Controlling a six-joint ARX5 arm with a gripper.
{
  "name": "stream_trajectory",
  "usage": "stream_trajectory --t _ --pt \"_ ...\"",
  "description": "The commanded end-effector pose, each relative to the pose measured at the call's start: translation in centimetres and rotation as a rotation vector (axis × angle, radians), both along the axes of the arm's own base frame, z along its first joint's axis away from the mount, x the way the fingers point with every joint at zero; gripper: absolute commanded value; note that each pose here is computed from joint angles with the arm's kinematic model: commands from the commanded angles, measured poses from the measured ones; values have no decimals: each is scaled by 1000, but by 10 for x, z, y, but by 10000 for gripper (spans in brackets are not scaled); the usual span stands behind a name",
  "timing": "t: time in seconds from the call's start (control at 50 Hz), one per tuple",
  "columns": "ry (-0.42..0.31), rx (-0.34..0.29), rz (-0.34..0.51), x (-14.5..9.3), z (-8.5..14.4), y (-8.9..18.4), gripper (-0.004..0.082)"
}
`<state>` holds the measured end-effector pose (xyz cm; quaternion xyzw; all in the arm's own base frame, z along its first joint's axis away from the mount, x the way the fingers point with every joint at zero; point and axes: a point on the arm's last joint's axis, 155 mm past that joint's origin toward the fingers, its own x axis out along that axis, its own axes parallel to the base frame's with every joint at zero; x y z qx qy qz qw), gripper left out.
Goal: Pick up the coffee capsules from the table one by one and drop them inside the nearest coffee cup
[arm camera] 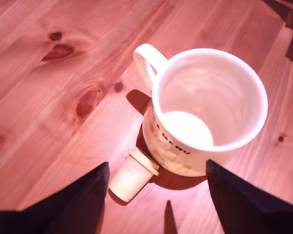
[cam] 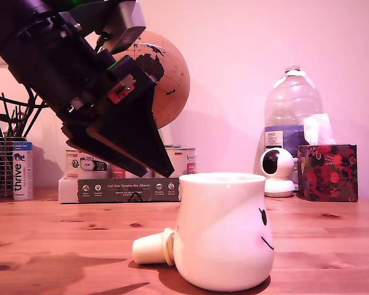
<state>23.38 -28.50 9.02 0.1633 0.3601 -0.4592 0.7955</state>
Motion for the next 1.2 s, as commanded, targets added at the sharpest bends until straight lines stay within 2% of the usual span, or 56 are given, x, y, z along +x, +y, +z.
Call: stream_trajectory --t 0.0,0.22,0.44,0.58,0.62,0.76,1.02,1.18 --pt "-27 11 -28 -1 0 2 568" --pt "-114 73 -95 4 -2 7 568" --pt "-178 146 -92 20 -5 25 568" --pt "-256 222 -154 29 -7 36 568" --pt "-252 224 -147 30 -7 38 567" --pt "-293 273 -216 30 -10 44 567" --pt "-259 332 -278 19 -23 53 566" --pt "-233 325 -297 14 -28 51 566"
